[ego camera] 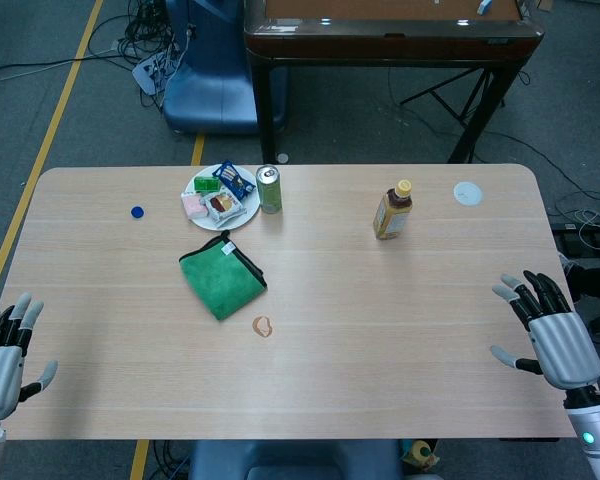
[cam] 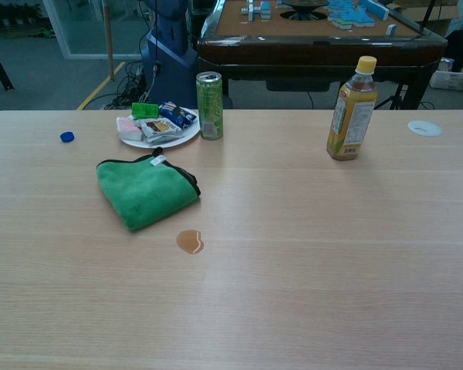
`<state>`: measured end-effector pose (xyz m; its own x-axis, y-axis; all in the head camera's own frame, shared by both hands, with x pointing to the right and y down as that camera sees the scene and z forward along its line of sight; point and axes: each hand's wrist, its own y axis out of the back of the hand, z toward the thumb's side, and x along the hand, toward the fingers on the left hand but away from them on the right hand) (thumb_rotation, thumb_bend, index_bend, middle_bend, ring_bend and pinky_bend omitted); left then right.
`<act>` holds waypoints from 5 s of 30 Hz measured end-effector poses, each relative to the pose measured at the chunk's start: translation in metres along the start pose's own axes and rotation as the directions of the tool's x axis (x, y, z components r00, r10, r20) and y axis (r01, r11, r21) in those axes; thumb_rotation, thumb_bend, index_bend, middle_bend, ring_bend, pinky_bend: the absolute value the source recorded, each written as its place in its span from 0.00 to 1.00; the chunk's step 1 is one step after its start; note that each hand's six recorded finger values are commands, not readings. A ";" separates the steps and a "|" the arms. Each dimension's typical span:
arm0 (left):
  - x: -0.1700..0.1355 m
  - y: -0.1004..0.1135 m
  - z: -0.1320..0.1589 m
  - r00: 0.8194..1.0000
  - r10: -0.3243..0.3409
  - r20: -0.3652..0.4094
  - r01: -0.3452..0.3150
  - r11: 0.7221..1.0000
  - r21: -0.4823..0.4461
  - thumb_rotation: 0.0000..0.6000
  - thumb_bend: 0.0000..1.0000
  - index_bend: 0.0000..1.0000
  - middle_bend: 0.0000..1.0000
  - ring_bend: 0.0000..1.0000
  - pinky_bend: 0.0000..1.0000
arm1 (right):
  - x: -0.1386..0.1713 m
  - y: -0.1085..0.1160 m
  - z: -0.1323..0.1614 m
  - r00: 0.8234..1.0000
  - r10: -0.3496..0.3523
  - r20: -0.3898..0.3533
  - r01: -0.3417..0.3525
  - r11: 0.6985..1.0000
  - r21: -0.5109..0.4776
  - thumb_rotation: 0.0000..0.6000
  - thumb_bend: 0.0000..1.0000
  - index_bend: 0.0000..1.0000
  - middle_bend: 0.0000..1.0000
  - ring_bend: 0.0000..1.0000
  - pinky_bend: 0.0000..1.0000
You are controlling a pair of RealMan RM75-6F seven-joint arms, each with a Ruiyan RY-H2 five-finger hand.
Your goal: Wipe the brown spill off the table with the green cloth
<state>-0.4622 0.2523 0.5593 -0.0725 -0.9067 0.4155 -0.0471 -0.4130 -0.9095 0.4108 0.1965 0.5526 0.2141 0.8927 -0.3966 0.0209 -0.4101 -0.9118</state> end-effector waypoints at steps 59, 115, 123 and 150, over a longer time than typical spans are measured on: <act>0.189 -0.104 0.207 0.834 -0.380 0.399 0.405 0.914 0.023 1.00 0.17 0.04 0.00 0.00 0.00 | 0.007 0.046 0.006 0.994 -0.104 0.029 0.101 0.990 0.099 1.00 0.18 0.21 0.17 0.06 0.02; 0.179 -0.153 0.264 0.774 -0.444 0.451 0.427 0.893 0.146 1.00 0.15 0.54 0.53 0.57 0.72 | 0.008 0.041 -0.002 0.994 -0.095 0.053 0.090 0.991 0.094 1.00 0.18 0.21 0.17 0.06 0.02; 0.152 -0.163 0.285 0.706 -0.484 0.518 0.459 0.869 0.186 1.00 0.15 0.52 0.53 0.57 0.72 | 0.010 0.042 -0.004 0.993 -0.098 0.062 0.091 0.991 0.096 1.00 0.18 0.21 0.17 0.06 0.02; 0.142 -0.172 0.320 0.689 -0.432 0.582 0.333 0.902 0.275 1.00 0.15 0.50 0.53 0.56 0.68 | 0.014 0.042 -0.008 0.992 -0.104 0.074 0.097 0.991 0.090 1.00 0.18 0.21 0.17 0.06 0.02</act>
<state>-0.1454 0.1670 0.7710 0.5499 -0.4962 0.6718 0.2073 -0.6982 -0.6853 0.4226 0.1899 0.5093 0.1381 0.9418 -0.3064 -0.0463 -0.3029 -0.9519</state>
